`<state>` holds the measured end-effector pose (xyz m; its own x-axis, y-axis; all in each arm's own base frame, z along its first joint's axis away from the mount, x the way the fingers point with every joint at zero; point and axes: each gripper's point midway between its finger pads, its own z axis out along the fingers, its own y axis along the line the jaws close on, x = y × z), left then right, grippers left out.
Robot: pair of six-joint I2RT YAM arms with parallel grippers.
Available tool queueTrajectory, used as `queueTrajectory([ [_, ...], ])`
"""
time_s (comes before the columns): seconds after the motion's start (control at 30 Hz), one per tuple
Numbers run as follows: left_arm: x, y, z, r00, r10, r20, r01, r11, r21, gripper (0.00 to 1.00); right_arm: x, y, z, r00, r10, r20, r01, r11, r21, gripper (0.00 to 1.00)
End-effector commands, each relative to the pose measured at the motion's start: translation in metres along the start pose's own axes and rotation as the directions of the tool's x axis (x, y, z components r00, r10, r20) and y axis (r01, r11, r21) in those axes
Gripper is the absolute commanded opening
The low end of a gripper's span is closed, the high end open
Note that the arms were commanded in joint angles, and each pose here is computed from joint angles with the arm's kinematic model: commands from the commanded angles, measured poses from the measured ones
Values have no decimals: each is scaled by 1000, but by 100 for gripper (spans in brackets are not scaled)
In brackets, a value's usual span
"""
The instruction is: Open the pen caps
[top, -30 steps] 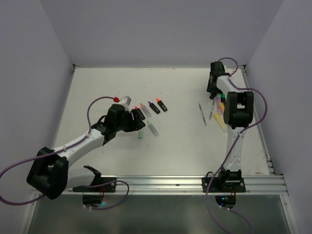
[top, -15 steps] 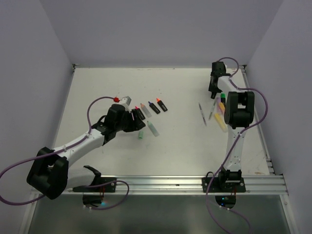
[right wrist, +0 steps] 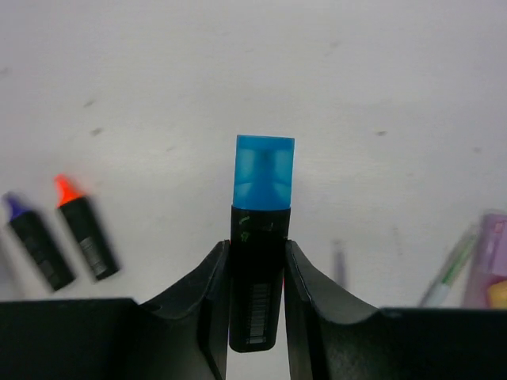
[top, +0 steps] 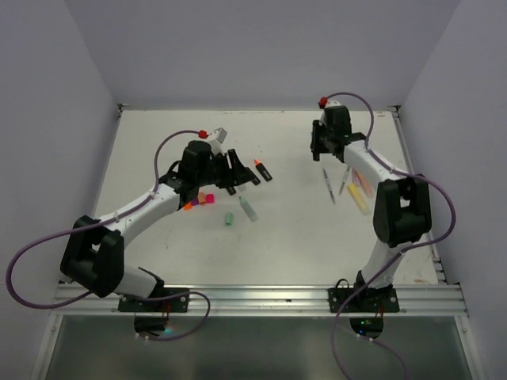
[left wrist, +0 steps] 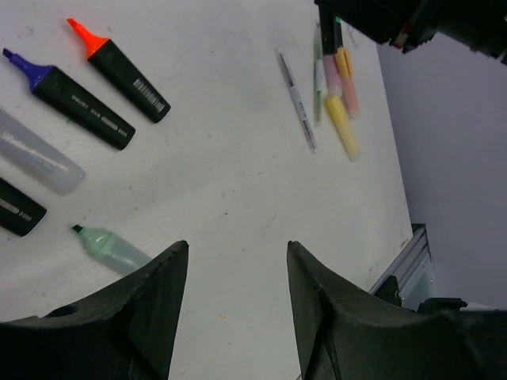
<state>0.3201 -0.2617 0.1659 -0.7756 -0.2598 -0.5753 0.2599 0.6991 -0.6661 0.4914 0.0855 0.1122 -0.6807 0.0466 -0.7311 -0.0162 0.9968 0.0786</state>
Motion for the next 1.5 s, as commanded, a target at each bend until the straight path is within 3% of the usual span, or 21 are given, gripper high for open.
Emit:
queueTrajectory([
  [0.0, -27, -32, 5, 1000, -1, 25, -3, 992, 129, 56, 4, 91, -63, 991, -117, 63, 129, 962, -242, 0],
  [0.17, -36, -31, 15, 999, -19, 32, 15, 992, 128, 55, 36, 158, -123, 981, -166, 104, 195, 865, -462, 0],
  [0.3, -41, -26, 17, 998, -56, 43, 52, 994, 100, 55, 40, 173, -158, 968, -195, 161, 251, 823, -509, 0],
  [0.67, -41, -37, 21, 989, -140, 36, 132, 976, 175, 55, 71, 196, -168, 959, -238, 152, 282, 770, -573, 0],
  [1.07, -37, -40, 27, 984, -178, 14, 172, 967, 188, 54, 69, 222, -171, 955, -230, 188, 297, 750, -591, 0],
  [1.17, -36, -41, 26, 983, -182, 10, 176, 965, 194, 48, 68, 226, -170, 956, -220, 197, 294, 750, -592, 0],
  [1.2, -37, -41, 26, 983, -181, 14, 175, 965, 193, 41, 68, 226, -169, 956, -217, 198, 293, 752, -590, 0],
  [1.3, -37, -41, 26, 983, -182, 22, 174, 965, 197, 31, 65, 225, -166, 958, -200, 204, 283, 764, -580, 0],
  [1.47, -35, -42, 26, 983, -183, 18, 176, 964, 199, 31, 59, 226, -167, 960, -171, 223, 272, 770, -577, 0],
])
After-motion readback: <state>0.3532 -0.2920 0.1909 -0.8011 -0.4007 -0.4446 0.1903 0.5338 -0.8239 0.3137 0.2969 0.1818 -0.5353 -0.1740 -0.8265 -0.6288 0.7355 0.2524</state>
